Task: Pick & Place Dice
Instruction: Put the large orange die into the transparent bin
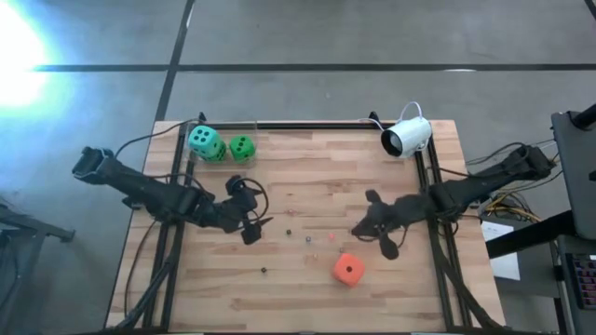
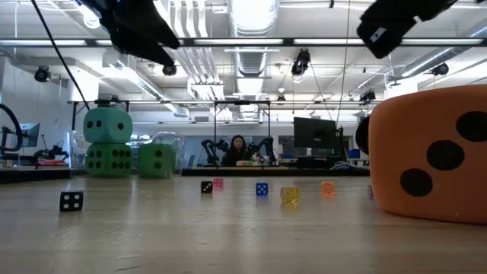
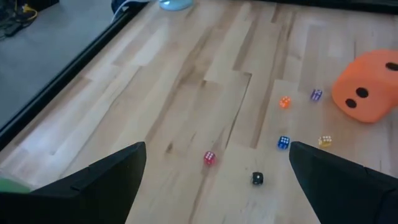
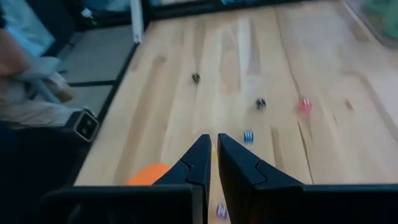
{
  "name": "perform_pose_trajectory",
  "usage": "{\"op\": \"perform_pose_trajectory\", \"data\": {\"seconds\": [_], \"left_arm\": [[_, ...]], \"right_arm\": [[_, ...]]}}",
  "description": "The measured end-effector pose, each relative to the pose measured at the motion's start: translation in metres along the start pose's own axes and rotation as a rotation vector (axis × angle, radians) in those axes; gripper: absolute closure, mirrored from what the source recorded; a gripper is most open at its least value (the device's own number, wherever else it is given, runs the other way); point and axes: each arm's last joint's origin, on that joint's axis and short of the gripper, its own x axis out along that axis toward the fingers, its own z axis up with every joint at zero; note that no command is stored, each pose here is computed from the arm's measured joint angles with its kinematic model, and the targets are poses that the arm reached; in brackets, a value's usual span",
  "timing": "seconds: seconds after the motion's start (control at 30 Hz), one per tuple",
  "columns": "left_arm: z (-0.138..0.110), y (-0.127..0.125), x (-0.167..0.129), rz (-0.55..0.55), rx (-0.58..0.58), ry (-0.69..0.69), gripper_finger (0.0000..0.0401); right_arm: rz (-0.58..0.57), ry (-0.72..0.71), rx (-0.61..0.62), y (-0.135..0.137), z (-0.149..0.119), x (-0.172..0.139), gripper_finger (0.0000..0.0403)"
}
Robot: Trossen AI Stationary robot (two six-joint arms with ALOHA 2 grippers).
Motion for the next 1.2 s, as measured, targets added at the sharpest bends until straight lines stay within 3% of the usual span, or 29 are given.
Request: {"op": "perform_pose_trajectory", "data": {"seconds": [0.13,0.47,0.87,1.03,1.2], "left_arm": [[0.003,0.0,-0.001,-0.004,0.018,-0.01,0.0005],[0.005,-0.001,-0.002,-0.006,0.02,-0.013,0.0004],[0.005,-0.001,-0.002,-0.006,0.02,-0.013,0.0004],[0.005,-0.001,-0.002,-0.007,0.02,-0.012,0.0003],[0.005,-0.001,-0.002,-0.007,0.02,-0.012,0.0004]], "right_arm": [[-0.066,0.081,0.034,0.011,-0.005,-0.005,0.0376],[-0.066,0.284,0.206,0.029,-0.031,-0.006,0.0376],[-0.04,0.648,0.443,0.051,-0.066,0.039,0.0376],[-0.004,0.738,0.425,0.064,-0.064,0.064,0.0376],[0.019,0.737,0.354,0.077,-0.054,0.087,0.0376]]}}
